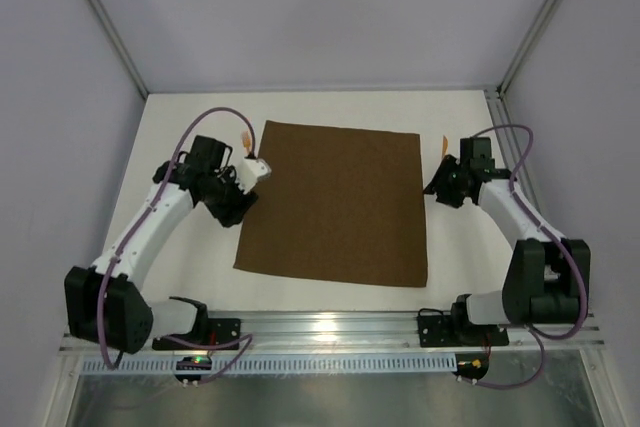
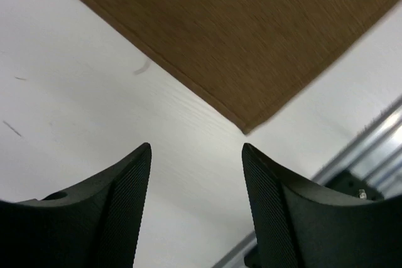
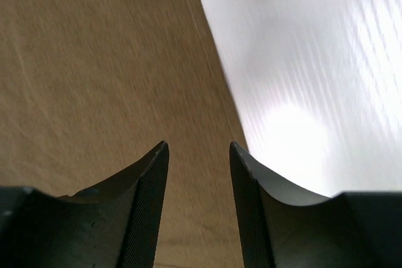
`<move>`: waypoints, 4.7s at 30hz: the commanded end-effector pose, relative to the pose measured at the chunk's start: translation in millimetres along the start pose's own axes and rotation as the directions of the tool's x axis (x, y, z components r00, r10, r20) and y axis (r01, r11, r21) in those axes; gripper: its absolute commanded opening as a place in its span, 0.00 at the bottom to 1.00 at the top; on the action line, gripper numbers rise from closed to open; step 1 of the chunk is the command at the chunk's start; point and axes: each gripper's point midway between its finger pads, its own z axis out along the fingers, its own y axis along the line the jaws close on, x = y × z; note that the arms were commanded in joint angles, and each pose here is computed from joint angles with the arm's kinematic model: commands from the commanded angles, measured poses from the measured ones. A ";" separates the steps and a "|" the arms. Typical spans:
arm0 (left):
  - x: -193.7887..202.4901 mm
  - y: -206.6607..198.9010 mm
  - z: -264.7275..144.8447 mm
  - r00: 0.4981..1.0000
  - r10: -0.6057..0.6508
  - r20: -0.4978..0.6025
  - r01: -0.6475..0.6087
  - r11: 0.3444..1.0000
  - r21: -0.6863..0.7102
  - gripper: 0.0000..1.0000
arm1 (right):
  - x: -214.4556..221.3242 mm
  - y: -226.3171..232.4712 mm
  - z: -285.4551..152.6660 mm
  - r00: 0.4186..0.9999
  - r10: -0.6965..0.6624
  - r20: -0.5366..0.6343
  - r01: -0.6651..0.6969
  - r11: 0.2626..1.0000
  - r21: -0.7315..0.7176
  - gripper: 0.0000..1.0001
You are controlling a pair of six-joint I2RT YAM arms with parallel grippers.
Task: Fold the napkin into a case and place the utensils inside
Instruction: Move the fork to the center of the board, then flatten the napkin at the center of the board, then pick up the flattened napkin from the center of the board.
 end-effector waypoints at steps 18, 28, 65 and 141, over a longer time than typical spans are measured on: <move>-127.2 254.0 127.2 0.883 -0.430 0.187 0.453 0.681 -0.575 0.17 | -95.8 51.0 105.5 0.963 -0.269 -0.009 0.268 0.956 0.119 0.39; -123.0 248.9 160.0 0.851 -0.495 0.176 0.508 0.688 -0.519 0.17 | -75.8 41.5 112.9 0.964 -0.263 -0.036 0.265 0.957 0.115 0.38; -155.7 279.9 113.1 0.834 -0.462 0.303 0.552 0.699 -0.454 0.38 | -129.7 111.9 178.3 0.934 -0.322 -0.156 0.324 0.946 -0.012 0.38; -159.2 341.1 178.5 0.773 -0.537 0.337 0.633 0.684 -0.363 0.27 | -188.7 140.5 189.4 0.966 -0.254 0.039 0.257 0.956 -0.142 0.03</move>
